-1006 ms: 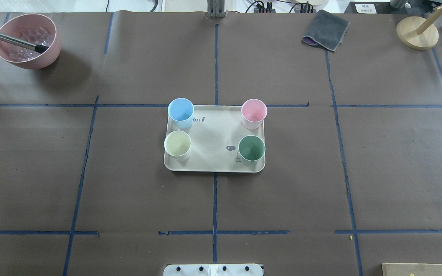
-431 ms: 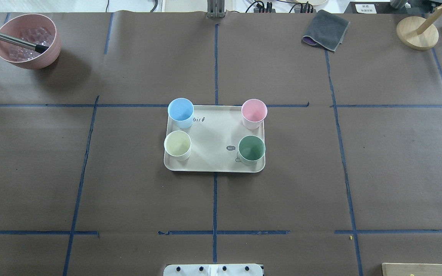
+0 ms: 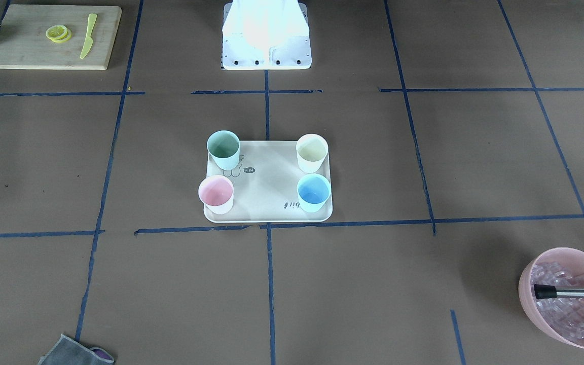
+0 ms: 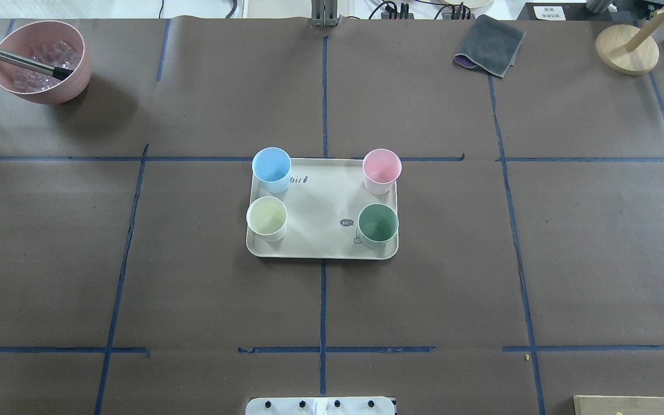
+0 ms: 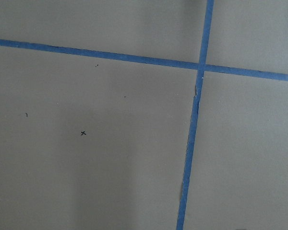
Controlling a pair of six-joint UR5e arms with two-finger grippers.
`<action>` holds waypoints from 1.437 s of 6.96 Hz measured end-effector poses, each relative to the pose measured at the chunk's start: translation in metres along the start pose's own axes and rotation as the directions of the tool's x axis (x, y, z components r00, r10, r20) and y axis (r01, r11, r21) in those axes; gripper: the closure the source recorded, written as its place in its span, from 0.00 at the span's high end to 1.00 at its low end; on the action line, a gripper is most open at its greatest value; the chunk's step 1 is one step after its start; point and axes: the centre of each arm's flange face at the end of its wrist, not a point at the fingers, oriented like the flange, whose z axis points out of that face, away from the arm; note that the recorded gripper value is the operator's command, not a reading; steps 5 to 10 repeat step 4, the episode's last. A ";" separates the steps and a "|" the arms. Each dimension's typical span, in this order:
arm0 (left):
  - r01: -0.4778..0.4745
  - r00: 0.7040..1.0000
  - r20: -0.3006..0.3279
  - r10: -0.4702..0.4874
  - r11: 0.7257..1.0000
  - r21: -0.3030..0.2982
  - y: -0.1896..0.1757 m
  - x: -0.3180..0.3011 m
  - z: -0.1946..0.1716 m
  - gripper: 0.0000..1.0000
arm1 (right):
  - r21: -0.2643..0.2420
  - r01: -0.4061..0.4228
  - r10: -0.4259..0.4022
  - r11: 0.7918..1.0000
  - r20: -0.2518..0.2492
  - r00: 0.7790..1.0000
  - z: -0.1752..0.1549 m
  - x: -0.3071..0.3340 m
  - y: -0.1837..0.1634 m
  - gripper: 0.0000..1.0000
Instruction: Place all cups on tray
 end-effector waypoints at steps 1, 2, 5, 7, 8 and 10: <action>-0.001 1.000 -0.001 0.001 1.000 0.001 0.000 0.000 0.000 1.00 | -0.002 -0.002 0.002 1.000 0.000 1.000 0.001 0.001 0.001 1.00; -0.002 1.000 -0.001 0.002 1.000 0.002 0.000 0.001 -0.001 1.00 | -0.003 -0.003 0.003 1.000 0.001 1.000 0.001 0.001 0.001 1.00; -0.002 1.000 -0.001 0.002 1.000 0.003 -0.001 0.001 -0.001 1.00 | -0.003 -0.004 0.004 1.000 0.001 1.000 0.001 0.001 0.002 1.00; -0.002 1.000 -0.001 0.002 1.000 0.003 -0.001 0.001 -0.001 1.00 | -0.003 -0.004 0.004 1.000 0.001 1.000 0.001 0.001 0.002 1.00; -0.002 1.000 -0.001 0.002 1.000 0.003 -0.001 0.001 -0.001 1.00 | -0.003 -0.004 0.004 1.000 0.001 1.000 0.001 0.001 0.002 1.00; -0.002 1.000 -0.001 0.002 1.000 0.003 -0.001 0.001 -0.001 1.00 | -0.003 -0.004 0.004 1.000 0.001 1.000 0.001 0.001 0.002 1.00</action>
